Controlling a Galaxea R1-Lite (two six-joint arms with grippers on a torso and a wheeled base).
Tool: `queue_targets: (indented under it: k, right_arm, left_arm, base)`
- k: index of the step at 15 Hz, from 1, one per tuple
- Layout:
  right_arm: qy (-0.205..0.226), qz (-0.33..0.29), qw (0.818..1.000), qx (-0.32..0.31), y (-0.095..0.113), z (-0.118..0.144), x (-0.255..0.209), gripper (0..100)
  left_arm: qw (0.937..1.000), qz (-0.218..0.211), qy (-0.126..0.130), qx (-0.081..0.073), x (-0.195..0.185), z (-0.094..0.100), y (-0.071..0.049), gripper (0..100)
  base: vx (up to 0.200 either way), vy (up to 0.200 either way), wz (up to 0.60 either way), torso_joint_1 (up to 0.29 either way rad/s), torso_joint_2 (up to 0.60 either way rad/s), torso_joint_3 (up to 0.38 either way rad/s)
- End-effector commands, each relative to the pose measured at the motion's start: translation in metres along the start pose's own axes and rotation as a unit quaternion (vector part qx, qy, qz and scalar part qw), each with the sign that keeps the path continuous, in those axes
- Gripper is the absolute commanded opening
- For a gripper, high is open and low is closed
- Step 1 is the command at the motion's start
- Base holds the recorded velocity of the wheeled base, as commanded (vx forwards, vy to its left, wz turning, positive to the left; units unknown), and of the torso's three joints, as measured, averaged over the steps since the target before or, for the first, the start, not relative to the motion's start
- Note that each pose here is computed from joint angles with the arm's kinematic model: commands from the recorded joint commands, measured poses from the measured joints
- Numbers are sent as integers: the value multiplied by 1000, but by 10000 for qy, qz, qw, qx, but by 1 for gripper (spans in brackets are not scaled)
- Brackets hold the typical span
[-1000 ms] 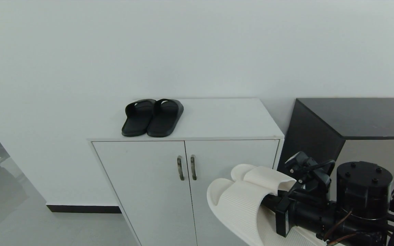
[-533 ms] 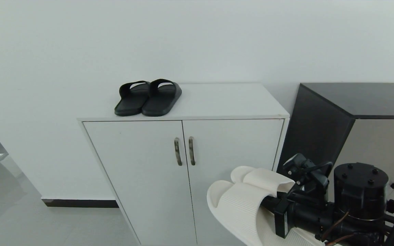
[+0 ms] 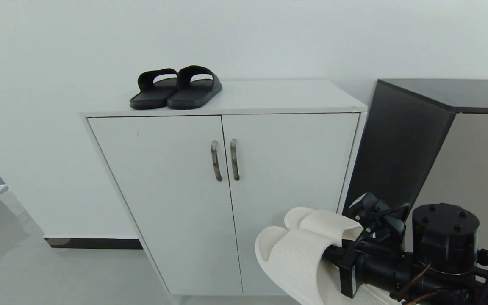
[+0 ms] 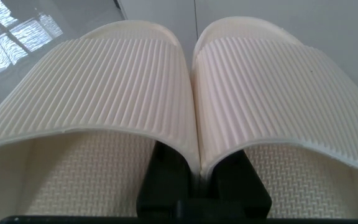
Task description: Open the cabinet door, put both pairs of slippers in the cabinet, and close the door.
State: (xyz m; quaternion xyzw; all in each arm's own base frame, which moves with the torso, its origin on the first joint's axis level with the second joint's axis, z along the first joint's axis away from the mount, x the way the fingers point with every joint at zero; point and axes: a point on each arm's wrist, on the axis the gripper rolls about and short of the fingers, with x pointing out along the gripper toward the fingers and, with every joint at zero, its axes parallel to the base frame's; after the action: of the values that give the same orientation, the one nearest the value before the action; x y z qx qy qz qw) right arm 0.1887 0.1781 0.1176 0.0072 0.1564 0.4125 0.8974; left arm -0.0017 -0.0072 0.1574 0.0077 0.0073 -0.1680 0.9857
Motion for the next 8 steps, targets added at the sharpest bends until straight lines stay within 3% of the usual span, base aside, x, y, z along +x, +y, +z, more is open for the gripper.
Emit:
queue_targets:
  k: [1,4,8]
  right_arm:
    - [40,20,10000,6,0,-2,0,0]
    - [34,35,10000,3,0,-2,0,0]
    - [71,24,10000,10,0,-3,0,0]
  left_arm:
    - [9943,-760,674,-315,48,21,13,100]
    - [9885,-1209,819,-388,94,37,25,100]
    - [9701,-2182,988,-385,140,47,12,100]
  base:
    - [0,0,0,-217,466,207]
    - [0,0,0,-224,382,191]
    - [0,0,0,-143,338,134]
